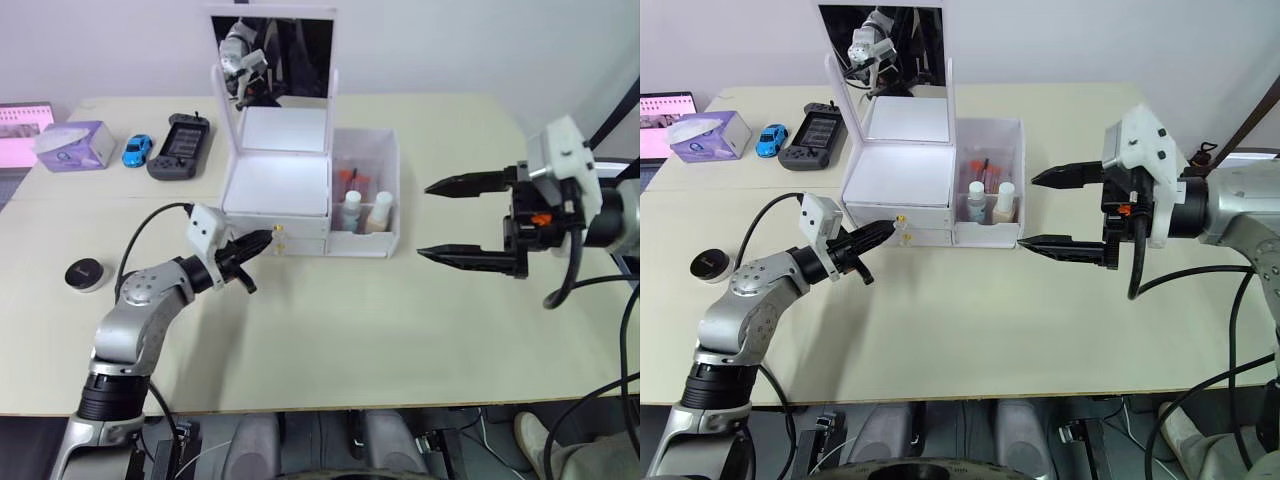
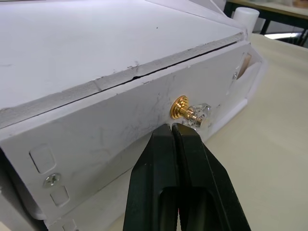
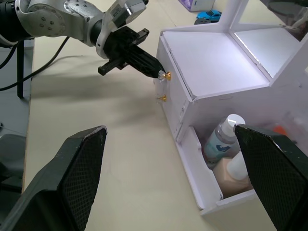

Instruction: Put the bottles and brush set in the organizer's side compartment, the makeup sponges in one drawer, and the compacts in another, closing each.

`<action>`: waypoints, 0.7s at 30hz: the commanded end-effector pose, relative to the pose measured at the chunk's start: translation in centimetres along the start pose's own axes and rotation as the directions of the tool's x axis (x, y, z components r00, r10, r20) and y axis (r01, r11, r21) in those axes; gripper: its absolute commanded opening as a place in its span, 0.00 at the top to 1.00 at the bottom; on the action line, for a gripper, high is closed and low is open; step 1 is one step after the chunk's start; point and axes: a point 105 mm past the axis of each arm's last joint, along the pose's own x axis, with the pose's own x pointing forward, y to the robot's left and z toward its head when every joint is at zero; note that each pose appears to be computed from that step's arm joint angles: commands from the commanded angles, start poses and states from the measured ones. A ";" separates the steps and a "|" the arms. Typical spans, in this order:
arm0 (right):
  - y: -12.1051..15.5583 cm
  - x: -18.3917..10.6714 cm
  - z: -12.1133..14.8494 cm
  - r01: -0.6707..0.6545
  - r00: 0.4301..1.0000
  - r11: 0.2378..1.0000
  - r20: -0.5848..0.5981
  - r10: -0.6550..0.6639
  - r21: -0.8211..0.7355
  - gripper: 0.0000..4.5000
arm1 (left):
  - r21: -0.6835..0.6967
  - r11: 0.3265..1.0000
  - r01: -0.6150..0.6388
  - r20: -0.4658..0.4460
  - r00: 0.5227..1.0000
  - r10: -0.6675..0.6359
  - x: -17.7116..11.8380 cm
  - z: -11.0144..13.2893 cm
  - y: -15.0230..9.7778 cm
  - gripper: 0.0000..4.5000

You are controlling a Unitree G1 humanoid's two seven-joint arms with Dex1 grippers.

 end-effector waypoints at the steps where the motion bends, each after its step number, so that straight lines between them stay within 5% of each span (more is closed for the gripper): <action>1: 0.0 -0.3 1.1 0.012 1.000 0.999 0.017 -0.011 -0.045 0.00 | 0.048 0.999 -0.021 0.069 0.997 0.017 0.3 2.5 0.3 0.98; 14: 0.0 -0.4 1.0 0.008 1.000 0.999 0.017 -0.007 -0.032 0.00 | 0.043 0.999 -0.009 0.062 0.998 0.006 0.3 2.7 0.2 0.98; 21: -1.1 -0.9 -1.0 0.067 0.998 0.992 0.011 -0.069 0.111 0.00 | 0.000 0.999 0.037 0.029 0.999 -0.037 -1.1 2.0 -0.2 0.98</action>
